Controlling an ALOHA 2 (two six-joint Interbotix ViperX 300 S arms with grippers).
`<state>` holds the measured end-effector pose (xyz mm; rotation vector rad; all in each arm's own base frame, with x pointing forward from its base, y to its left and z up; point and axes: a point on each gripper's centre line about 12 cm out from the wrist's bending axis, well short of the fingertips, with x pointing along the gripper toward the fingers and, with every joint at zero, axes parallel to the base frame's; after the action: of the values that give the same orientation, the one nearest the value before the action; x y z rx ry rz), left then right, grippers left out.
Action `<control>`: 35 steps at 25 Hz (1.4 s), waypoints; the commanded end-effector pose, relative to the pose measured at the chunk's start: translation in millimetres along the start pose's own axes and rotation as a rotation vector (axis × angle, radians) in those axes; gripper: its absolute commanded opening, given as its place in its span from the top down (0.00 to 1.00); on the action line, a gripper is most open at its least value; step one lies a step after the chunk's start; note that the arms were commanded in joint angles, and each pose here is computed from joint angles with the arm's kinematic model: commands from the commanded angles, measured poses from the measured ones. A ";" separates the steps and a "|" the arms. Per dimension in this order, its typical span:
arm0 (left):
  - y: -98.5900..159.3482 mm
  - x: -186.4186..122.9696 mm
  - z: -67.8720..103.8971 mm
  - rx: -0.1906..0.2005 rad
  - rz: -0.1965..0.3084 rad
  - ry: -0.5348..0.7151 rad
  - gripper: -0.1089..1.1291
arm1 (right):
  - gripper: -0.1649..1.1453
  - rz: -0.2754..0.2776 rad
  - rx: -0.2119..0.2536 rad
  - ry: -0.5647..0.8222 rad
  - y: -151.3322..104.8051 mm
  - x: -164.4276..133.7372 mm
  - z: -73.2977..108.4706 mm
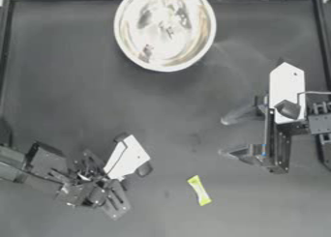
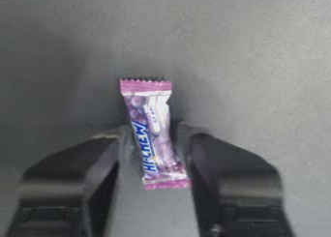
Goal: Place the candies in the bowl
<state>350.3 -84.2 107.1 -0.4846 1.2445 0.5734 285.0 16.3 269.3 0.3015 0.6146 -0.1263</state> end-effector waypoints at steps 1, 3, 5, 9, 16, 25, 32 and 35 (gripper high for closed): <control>-6.0 -12.3 6.3 -0.007 -0.038 -0.025 0.40 | 0.14 0.021 0.003 -0.030 4.0 -5.7 6.7; -6.0 -12.3 6.3 -0.007 -0.038 -0.025 0.43 | 0.14 0.026 0.001 -0.033 5.1 -5.8 6.8; -5.6 -12.0 6.1 -0.004 -0.036 -0.025 0.44 | 0.14 0.029 0.001 -0.032 6.0 -5.9 6.5; -6.6 -15.1 7.8 -0.004 -0.043 -0.033 0.45 | 0.14 0.030 0.003 -0.030 5.9 -5.2 5.7; -2.6 -33.8 18.9 0.020 -0.060 -0.098 0.46 | 0.14 0.030 0.004 -0.027 5.7 -5.2 4.1; 30.7 -78.8 62.0 0.045 -0.068 -0.302 0.46 | 0.14 0.025 -0.004 -0.027 4.6 -4.8 3.4; 83.2 -121.9 103.9 0.044 -0.043 -0.477 0.51 | 0.14 0.017 0.007 -0.032 1.3 -4.5 4.9; 104.0 -129.6 123.1 0.061 -0.027 -0.520 0.53 | 0.14 0.013 0.019 -0.046 -2.3 -4.1 7.4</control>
<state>347.5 42.3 234.6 -0.2715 0.8333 0.5959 285.2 13.5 267.7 0.3097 0.6031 -0.1300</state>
